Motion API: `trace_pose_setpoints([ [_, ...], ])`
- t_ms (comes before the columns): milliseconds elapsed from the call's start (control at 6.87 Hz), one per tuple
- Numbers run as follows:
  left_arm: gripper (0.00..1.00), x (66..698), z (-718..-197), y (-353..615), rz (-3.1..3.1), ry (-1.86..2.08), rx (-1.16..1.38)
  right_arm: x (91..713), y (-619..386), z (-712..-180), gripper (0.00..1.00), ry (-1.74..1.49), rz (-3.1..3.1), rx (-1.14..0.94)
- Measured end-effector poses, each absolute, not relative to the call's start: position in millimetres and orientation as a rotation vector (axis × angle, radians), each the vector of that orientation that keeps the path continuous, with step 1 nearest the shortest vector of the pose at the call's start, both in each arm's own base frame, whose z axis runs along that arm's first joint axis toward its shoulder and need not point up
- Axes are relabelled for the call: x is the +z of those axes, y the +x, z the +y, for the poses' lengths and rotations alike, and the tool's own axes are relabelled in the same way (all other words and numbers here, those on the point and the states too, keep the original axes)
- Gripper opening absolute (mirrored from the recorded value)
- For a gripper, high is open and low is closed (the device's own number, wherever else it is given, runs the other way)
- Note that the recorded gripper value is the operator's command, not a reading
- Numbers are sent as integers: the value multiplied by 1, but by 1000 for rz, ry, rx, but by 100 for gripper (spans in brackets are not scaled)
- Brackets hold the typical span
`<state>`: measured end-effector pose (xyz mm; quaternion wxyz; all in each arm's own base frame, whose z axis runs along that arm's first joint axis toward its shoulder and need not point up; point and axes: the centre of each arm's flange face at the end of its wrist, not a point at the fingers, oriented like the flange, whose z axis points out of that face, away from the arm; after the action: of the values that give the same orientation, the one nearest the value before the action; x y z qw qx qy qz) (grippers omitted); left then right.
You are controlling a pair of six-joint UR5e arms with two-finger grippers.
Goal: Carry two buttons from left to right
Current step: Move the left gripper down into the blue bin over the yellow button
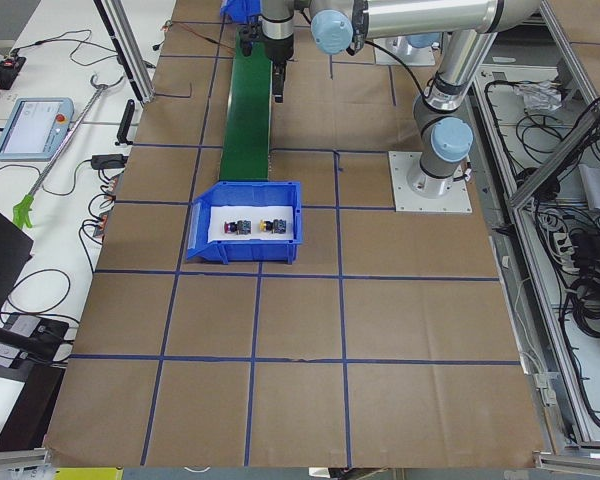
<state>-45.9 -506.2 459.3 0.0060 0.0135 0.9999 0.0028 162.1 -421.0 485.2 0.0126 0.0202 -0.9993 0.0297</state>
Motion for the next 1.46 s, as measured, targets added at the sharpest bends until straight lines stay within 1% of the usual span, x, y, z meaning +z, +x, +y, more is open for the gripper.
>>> trace_pose_setpoints([
  [437, 100, 452, -503, 87, 3137, 34, 36, 485, 162, -421, 100, 62, -3115, 91],
  [728, 100, 429, -493, 158, 3149, 45, 58, 484, 162, -421, 100, 62, -3115, 90],
  [1019, 100, 395, -493, 192, 3136, 42, 16, 483, 162, -422, 100, 62, -3114, 87],
  [1455, 100, 335, -499, 198, 3121, 43, -34, 484, 162, -423, 100, 60, -3114, 92],
])
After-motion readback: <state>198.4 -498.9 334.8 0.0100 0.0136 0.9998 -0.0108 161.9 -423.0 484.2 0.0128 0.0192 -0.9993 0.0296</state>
